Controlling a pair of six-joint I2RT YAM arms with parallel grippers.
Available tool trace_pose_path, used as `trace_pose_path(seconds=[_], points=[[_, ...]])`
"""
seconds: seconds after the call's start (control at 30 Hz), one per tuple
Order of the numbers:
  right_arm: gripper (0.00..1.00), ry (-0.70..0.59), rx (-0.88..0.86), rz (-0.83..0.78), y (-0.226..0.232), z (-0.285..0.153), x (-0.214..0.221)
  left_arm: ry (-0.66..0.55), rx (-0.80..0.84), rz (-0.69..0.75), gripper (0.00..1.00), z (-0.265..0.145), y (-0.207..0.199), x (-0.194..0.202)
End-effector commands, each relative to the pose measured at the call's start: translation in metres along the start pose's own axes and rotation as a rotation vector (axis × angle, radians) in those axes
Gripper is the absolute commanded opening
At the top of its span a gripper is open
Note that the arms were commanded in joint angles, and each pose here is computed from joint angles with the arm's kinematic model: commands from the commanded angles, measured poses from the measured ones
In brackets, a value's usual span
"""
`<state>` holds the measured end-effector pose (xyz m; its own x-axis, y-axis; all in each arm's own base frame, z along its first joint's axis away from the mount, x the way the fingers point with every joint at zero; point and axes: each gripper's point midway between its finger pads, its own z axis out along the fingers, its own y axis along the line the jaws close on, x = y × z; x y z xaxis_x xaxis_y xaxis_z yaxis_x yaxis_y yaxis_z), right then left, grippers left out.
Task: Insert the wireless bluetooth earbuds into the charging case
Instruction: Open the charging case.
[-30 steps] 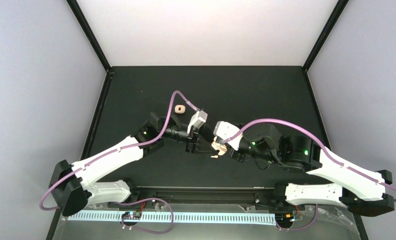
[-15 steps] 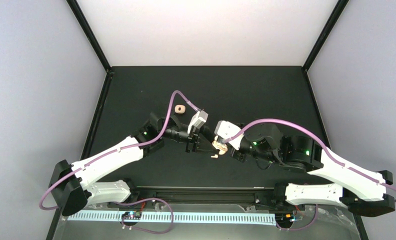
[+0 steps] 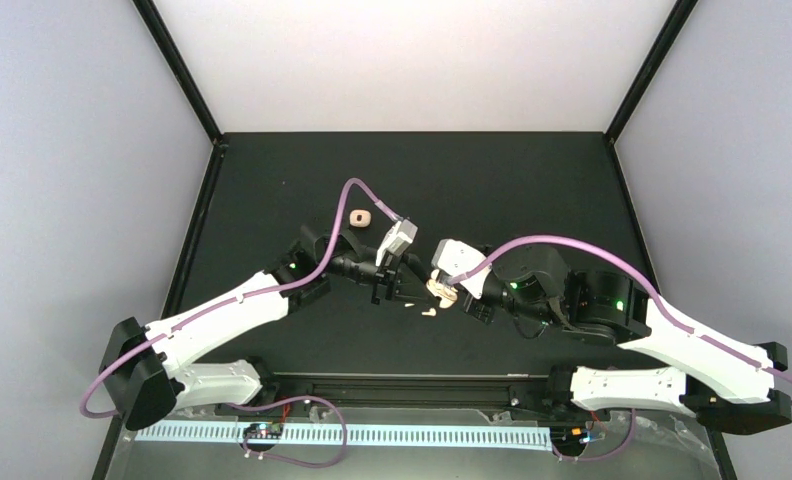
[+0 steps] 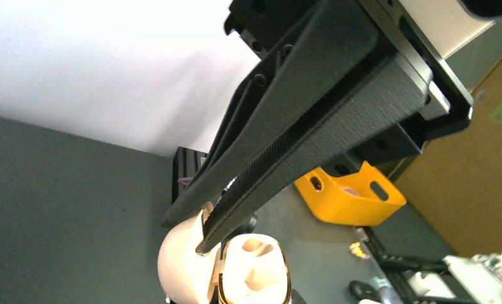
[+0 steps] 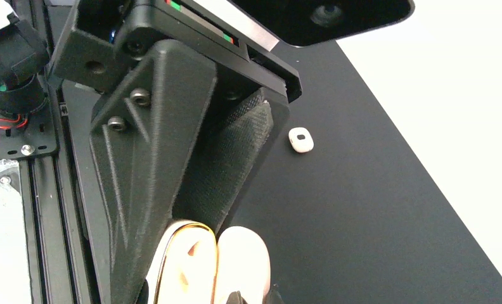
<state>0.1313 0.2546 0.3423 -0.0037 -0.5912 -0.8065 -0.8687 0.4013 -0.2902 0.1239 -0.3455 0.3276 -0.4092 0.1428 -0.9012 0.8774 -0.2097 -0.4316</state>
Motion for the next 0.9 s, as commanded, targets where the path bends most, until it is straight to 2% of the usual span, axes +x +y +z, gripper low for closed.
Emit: trace_pose_path(seconds=[0.0,0.1,0.33,0.73,0.87], points=[[0.01,-0.097,-0.06,0.036,0.007,-0.013,-0.023,-0.038,-0.034,0.033,0.11,0.001,0.006,-0.016],[0.01,-0.102,-0.07,0.04,0.008,-0.015,-0.024,-0.041,-0.033,0.037,0.02,0.001,0.005,-0.016],[0.05,-0.123,-0.1,0.057,0.012,-0.02,-0.031,-0.09,-0.016,0.096,0.01,-0.003,-0.003,-0.018],[0.37,-0.146,-0.126,0.103,0.013,-0.026,-0.039,-0.19,-0.038,0.241,0.02,-0.015,-0.017,-0.022],[0.39,-0.15,-0.108,0.115,0.01,-0.026,-0.038,-0.204,-0.042,0.268,0.02,-0.019,-0.021,-0.023]])
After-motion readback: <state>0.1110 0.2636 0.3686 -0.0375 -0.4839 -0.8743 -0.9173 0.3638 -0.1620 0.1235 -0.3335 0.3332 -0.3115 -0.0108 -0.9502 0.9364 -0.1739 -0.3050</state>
